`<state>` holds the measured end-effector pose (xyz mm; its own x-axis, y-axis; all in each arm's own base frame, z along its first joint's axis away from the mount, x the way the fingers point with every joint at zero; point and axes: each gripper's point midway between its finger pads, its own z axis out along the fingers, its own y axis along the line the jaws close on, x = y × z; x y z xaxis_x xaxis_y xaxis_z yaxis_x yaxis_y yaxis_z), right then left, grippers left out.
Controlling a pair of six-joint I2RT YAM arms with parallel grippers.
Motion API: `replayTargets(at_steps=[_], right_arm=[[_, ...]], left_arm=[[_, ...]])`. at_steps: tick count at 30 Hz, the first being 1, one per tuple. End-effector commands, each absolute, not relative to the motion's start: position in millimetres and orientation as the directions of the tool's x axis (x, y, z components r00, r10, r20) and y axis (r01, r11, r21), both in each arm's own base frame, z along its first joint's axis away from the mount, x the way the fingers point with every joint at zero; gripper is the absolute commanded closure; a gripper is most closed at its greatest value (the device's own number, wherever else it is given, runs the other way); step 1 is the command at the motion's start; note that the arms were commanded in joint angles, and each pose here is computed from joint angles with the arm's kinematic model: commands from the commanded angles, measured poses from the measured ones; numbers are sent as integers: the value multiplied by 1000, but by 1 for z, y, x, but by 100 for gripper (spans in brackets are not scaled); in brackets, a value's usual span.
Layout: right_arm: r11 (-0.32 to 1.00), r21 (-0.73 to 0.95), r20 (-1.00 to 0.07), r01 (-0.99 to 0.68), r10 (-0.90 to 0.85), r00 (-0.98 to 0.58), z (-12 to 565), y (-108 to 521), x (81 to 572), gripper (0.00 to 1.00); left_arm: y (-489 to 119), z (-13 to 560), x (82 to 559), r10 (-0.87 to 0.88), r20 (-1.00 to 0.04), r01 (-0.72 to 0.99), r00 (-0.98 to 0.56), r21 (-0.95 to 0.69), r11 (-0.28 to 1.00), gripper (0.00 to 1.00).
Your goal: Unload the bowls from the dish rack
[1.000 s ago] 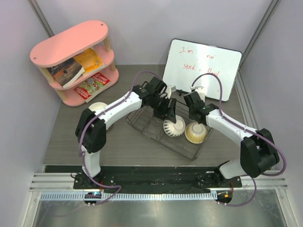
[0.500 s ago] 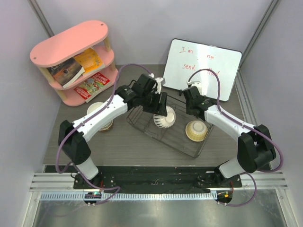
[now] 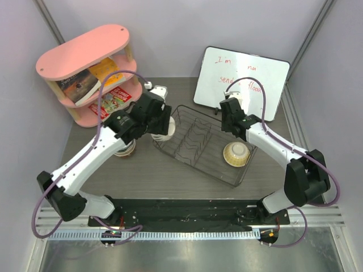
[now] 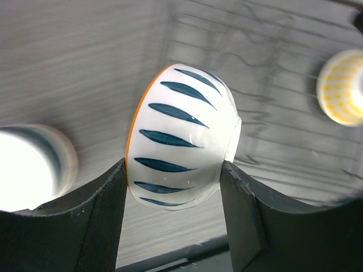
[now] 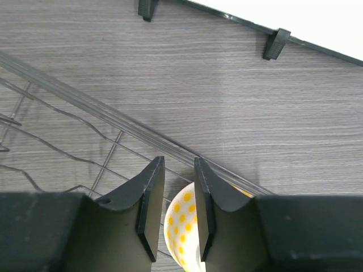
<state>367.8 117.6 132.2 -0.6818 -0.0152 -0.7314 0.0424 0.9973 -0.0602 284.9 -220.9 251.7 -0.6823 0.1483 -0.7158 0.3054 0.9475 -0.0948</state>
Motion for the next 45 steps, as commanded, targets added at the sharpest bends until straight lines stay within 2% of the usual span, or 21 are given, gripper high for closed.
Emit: replayTargets(at_steps=[1, 10, 20, 25, 27, 33, 36, 38, 45], right_arm=[[997, 45, -823, 58, 70, -564, 193, 122, 378, 66], [988, 152, -820, 15, 134, -556, 216, 130, 357, 63], [981, 193, -807, -13, 151, -571, 215, 134, 344, 62], [981, 194, -784, -9, 149, -603, 199, 136, 340, 62], [981, 196, -779, -9, 150, -609, 195, 136, 339, 62], [985, 175, -782, 3, 141, -607, 192, 131, 338, 61], [985, 175, -782, 3, 141, -607, 193, 132, 340, 61], [984, 180, -782, 0, 143, -607, 194, 134, 341, 61], [984, 180, -778, 1, 143, -611, 192, 134, 340, 61]], left_arm=[[-145, 298, 294, 147, -817, 100, -557, 109, 989, 100], [-69, 320, 272, 237, -817, -86, -525, 329, 941, 100], [-30, 318, 257, 335, -756, -168, -562, 502, 849, 100], [-53, 320, 255, 300, -793, -49, -531, 382, 923, 100], [-68, 312, 252, 304, -776, 32, -552, 344, 938, 100], [-104, 277, 229, 446, -670, 269, -594, 357, 895, 100], [-115, 265, 220, 486, -633, 333, -602, 354, 874, 100], [-120, 260, 217, 498, -621, 355, -605, 350, 867, 100], [-126, 224, 212, 614, -468, 410, -636, 468, 782, 100]])
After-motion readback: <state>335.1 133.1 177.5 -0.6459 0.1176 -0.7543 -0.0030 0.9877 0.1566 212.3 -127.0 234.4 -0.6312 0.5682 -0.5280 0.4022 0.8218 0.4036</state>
